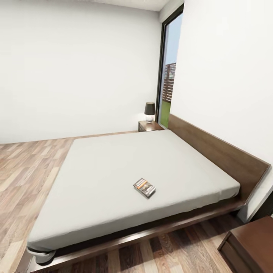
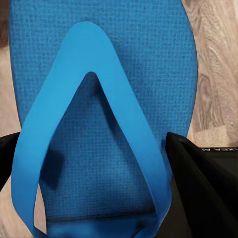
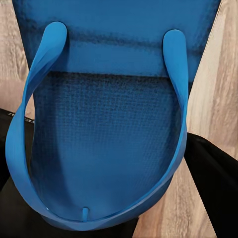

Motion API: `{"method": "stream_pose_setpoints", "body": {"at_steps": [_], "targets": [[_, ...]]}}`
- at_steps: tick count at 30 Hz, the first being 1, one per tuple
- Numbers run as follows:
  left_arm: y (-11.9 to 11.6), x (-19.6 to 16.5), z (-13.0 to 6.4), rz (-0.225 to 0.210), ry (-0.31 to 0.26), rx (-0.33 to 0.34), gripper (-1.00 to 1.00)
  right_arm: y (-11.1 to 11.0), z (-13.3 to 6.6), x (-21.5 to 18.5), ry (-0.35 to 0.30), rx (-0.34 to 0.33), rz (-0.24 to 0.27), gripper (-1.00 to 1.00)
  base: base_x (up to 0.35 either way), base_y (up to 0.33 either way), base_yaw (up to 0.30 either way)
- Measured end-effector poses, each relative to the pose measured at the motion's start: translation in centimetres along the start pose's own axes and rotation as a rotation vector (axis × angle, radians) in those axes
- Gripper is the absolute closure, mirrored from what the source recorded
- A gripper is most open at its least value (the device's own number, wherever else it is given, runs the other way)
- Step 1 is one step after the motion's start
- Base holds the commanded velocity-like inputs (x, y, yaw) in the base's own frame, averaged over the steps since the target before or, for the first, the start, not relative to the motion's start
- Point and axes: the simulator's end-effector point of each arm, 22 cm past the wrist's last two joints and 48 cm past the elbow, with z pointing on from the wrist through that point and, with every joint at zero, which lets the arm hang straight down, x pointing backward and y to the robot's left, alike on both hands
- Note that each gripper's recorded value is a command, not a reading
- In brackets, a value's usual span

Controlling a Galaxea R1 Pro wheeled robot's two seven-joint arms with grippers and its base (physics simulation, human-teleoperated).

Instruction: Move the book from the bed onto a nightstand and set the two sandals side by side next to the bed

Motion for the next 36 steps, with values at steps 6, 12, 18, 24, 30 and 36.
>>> {"method": "stream_pose_setpoints", "body": {"at_steps": [6, 12, 18, 24, 30, 36], "targets": [[0.01, -0.27, -0.05, 0.000, -0.007, 0.000, 1.00, -0.06, -0.09, -0.26, -0.006, 0.002, -0.001, 1.00, 0.000, 0.008, 0.163], [0.00, -0.33, -0.06, -0.002, -0.008, 0.000, 1.00, -0.07, -0.11, -0.30, -0.007, 0.002, -0.002, 1.00, 0.000, 0.071, 0.024], [0.01, -0.36, -0.06, -0.002, -0.009, 0.000, 1.00, -0.07, -0.11, -0.31, -0.007, 0.002, -0.002, 1.00, 0.000, 0.015, 0.091], [0.01, -0.46, -0.08, -0.001, -0.012, 0.000, 1.00, -0.09, -0.14, -0.40, -0.010, 0.003, -0.002, 1.00, 0.000, -0.001, 0.237], [0.01, -0.59, -0.11, -0.001, -0.015, 0.000, 1.00, -0.12, -0.19, -0.55, -0.013, 0.004, -0.003, 1.00, 0.000, -0.035, 0.267], [0.00, -0.73, -0.13, -0.002, -0.018, 0.000, 1.00, -0.15, -0.23, -0.66, -0.016, 0.005, -0.003, 1.00, 0.000, -0.008, 0.272]]}}
